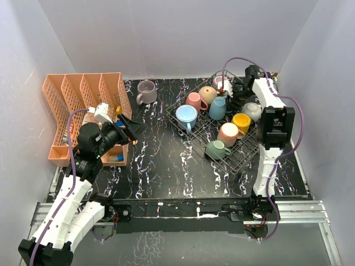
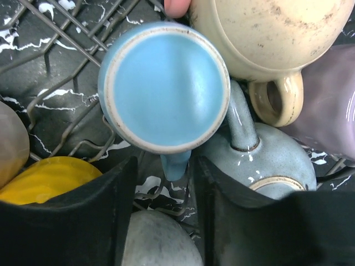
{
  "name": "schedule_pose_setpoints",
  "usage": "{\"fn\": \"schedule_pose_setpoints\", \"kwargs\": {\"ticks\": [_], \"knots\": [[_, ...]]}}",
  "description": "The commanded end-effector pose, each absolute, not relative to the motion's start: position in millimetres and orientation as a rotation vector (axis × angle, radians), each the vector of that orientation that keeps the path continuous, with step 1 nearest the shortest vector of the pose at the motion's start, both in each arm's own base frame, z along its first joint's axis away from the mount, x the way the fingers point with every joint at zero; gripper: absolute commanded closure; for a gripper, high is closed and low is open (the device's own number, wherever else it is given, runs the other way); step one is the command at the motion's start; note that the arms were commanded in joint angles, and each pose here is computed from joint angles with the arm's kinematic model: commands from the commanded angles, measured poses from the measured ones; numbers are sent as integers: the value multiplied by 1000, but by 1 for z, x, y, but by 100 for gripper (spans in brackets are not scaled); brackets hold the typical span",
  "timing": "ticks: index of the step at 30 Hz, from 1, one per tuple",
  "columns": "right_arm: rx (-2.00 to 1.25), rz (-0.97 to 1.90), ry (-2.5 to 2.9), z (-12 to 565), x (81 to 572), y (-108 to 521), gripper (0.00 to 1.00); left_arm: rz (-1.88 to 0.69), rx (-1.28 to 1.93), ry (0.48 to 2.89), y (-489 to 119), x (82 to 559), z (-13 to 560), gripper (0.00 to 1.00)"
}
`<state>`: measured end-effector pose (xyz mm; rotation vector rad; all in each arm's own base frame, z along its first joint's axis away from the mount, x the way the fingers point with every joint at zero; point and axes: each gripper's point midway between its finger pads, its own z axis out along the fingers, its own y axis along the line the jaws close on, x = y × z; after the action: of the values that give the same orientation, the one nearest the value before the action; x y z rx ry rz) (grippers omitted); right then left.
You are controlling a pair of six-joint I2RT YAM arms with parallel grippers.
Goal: Load the cups into the dish rack
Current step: Adjust the cup in the dish rack, then move the cup to the center of the board.
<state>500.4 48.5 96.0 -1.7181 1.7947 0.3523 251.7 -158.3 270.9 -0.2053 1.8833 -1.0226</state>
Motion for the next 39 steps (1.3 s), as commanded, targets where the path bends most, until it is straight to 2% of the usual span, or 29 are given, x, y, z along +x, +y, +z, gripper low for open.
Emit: {"fn": "schedule_pose_setpoints", "kwargs": {"ticks": [1, 5, 10, 13, 17, 19, 23, 25, 29, 33, 39], "knots": [[-1665, 294, 1695, 146, 506, 53, 48, -1055, -165, 1818, -161, 251, 297, 4], [-1613, 316, 1661, 174, 494, 58, 42, -1069, -166, 1826, -165, 258, 297, 4], [-1465, 422, 1617, 217, 469, 80, 39, -1053, -178, 1868, -169, 275, 294, 8], [-1318, 585, 1615, 244, 446, 103, 38, -1001, -189, 1929, -170, 292, 283, 11], [-1240, 830, 1509, 280, 391, 136, 39, -850, -161, 2031, -164, 321, 269, 16], [-1207, 910, 1461, 291, 367, 145, 39, -725, -135, 2112, -159, 339, 253, 20], [-1150, 960, 1441, 299, 334, 151, 38, -501, -32, 2219, -147, 375, 235, 48], [-1152, 973, 1417, 301, 321, 153, 38, -422, 38, 2252, -147, 394, 228, 53], [-1142, 992, 1385, 296, 306, 154, 37, -328, 229, 2268, -153, 433, 212, 50], [-1136, 1002, 1375, 285, 298, 152, 36, -313, 389, 2194, -168, 477, 204, 36], [-1123, 1047, 1350, 280, 291, 149, 36, -224, 512, 2146, -177, 536, 183, 34]]}}
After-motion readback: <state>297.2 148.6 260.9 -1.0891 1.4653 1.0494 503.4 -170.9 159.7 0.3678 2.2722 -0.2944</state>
